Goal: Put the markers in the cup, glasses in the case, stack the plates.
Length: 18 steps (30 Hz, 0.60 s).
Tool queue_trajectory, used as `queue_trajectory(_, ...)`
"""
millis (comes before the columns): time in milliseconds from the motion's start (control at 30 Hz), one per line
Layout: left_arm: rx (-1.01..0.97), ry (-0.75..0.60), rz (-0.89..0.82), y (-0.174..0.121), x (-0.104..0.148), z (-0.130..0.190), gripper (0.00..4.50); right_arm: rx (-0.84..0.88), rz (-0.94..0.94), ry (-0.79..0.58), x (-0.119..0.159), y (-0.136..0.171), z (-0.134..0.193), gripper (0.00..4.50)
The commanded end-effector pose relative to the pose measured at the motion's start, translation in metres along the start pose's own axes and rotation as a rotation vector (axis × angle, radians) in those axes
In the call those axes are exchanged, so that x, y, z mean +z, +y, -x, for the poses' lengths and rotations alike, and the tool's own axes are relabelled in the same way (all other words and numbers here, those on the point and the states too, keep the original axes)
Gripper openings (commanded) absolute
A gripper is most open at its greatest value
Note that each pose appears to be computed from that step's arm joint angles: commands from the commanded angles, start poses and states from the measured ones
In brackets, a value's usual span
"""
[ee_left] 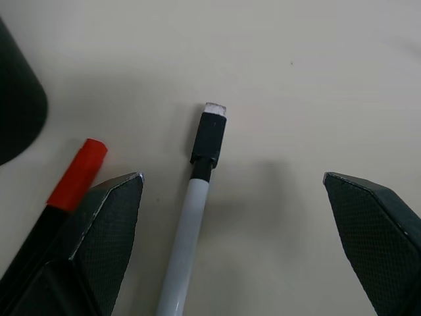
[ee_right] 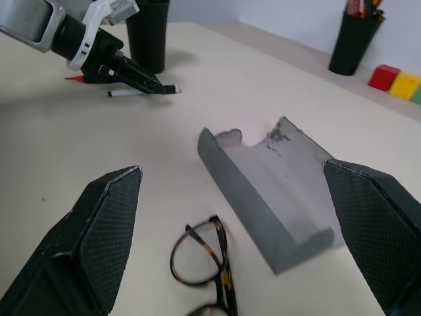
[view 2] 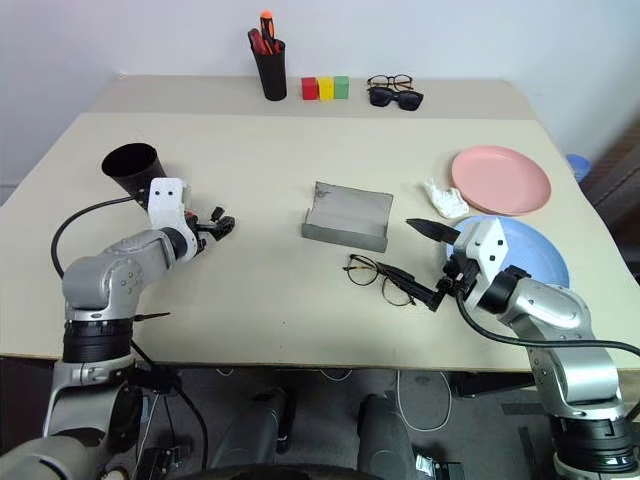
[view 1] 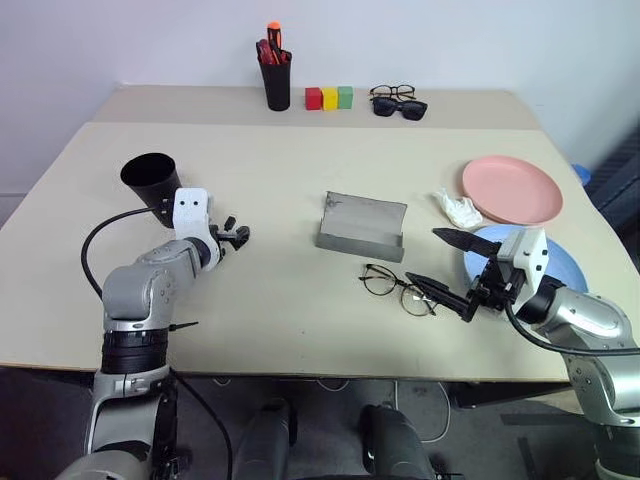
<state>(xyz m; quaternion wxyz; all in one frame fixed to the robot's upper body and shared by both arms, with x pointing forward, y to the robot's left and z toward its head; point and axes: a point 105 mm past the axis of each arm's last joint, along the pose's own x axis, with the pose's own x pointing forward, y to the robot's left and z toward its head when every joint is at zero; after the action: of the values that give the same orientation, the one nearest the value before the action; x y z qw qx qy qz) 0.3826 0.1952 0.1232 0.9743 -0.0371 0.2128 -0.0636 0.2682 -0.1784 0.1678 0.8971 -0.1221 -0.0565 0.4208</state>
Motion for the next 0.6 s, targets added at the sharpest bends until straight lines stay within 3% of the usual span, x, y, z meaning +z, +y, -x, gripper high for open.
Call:
queue_trajectory(33,-0.010,0.006,-0.006,-0.003,0.010,-0.009,4.50,-0.032,0.039,-0.030,0.005,-0.003,0.007,4.49)
queue_trajectory(200,0.011,0.057,-0.005,-0.001,0.015,-0.022,4.50,-0.043,0.042,-0.026,0.001,-0.001,0.011,4.49)
queue_trajectory(233,0.031,0.069,-0.012,0.002,0.015,-0.024,4.25,-0.045,0.042,-0.026,0.000,-0.001,0.011,4.50)
queue_trajectory(300,0.048,0.087,-0.019,0.005,0.015,-0.027,3.63,-0.046,0.042,-0.026,-0.001,-0.001,0.012,4.50)
queue_trajectory(533,0.047,0.124,-0.028,0.006,0.007,-0.029,0.03,-0.043,0.040,-0.018,-0.007,-0.001,0.017,4.50)
queue_trajectory(600,-0.012,0.081,-0.027,-0.004,0.011,-0.023,0.03,-0.038,0.039,-0.018,-0.009,-0.001,0.016,4.50)
